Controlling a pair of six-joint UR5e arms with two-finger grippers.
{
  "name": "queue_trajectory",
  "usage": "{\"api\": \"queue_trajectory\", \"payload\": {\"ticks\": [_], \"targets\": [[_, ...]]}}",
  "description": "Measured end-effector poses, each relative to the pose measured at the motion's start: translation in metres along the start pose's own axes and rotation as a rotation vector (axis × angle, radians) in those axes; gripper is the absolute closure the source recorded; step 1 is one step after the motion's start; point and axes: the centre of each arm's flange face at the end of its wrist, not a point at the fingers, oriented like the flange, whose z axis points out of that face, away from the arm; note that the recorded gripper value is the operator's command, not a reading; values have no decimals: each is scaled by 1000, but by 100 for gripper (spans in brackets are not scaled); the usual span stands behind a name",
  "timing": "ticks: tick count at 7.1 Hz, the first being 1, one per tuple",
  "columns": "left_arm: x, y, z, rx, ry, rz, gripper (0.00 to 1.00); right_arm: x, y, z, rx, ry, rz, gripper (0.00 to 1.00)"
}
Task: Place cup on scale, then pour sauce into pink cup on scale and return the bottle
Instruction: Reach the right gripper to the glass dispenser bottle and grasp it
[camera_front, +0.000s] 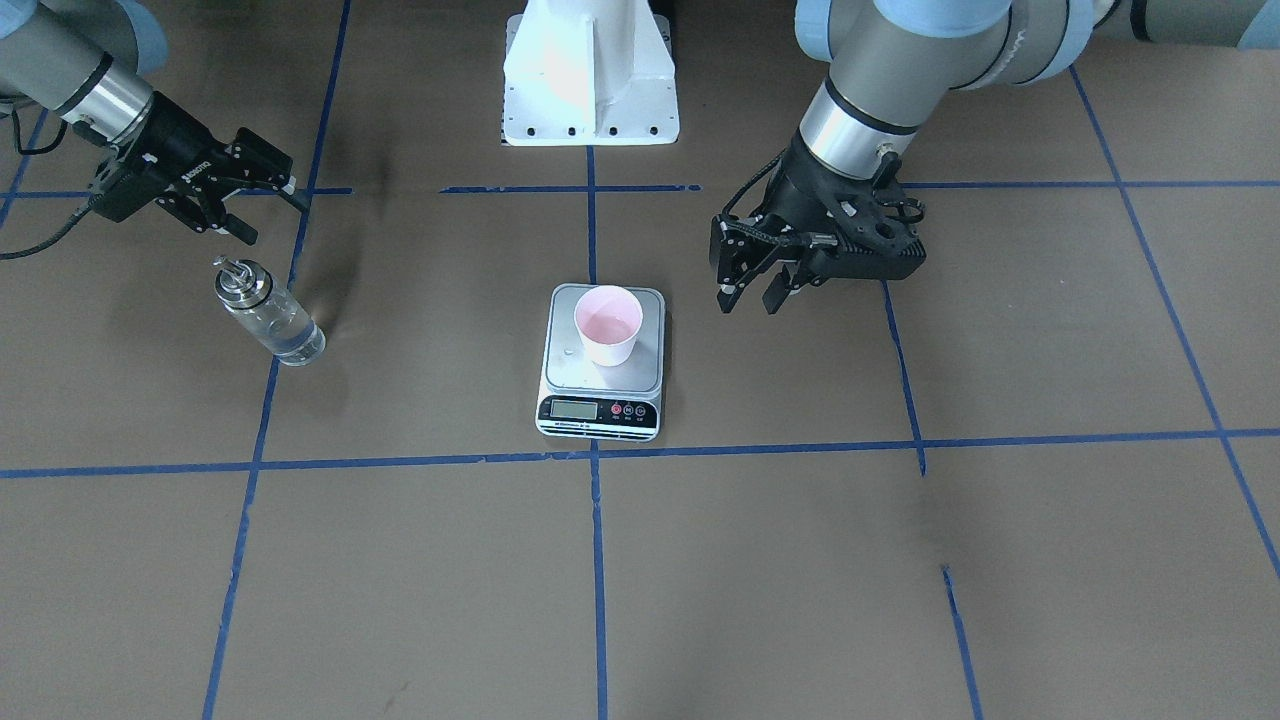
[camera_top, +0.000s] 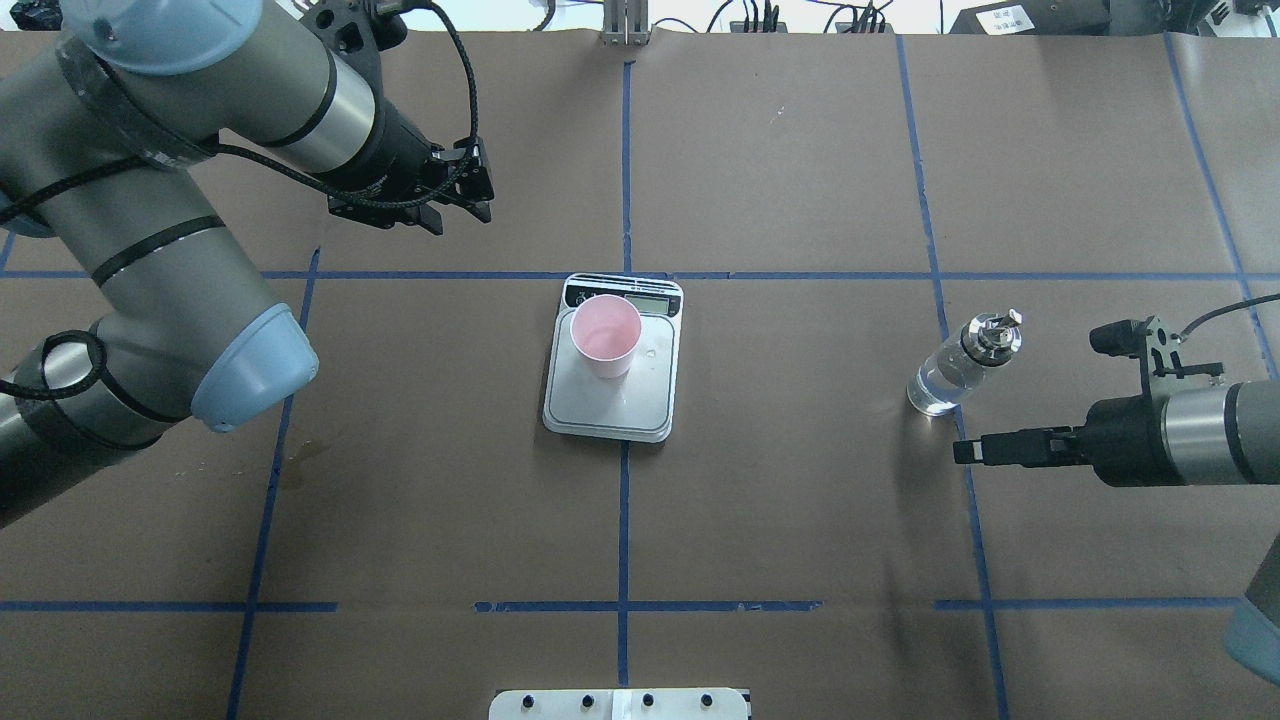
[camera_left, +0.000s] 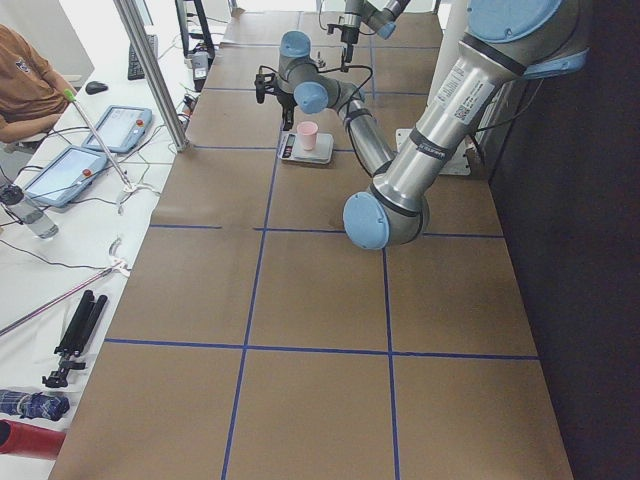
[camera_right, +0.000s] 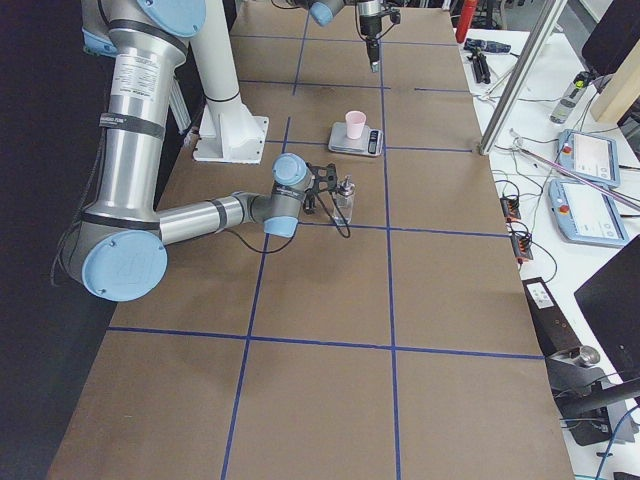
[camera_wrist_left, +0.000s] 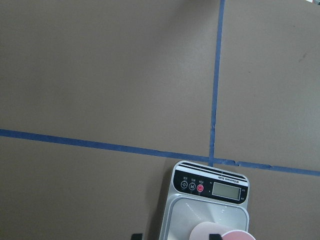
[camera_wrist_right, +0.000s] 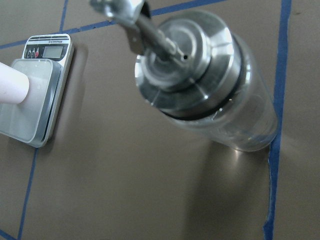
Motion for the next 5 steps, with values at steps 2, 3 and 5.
{"api": "queue_trajectory", "payload": {"ticks": [2,3,5], "targets": [[-7,-1,1,1,-9,-2,46,-10,20,33,137,90,-36,1],[-11,-2,3,1,-13,-5,46,-15,27,42,205,136,-58,1],[-16,-3,8,-2,-23,-9,46,-14,33,48,312,211,-89,0]]}}
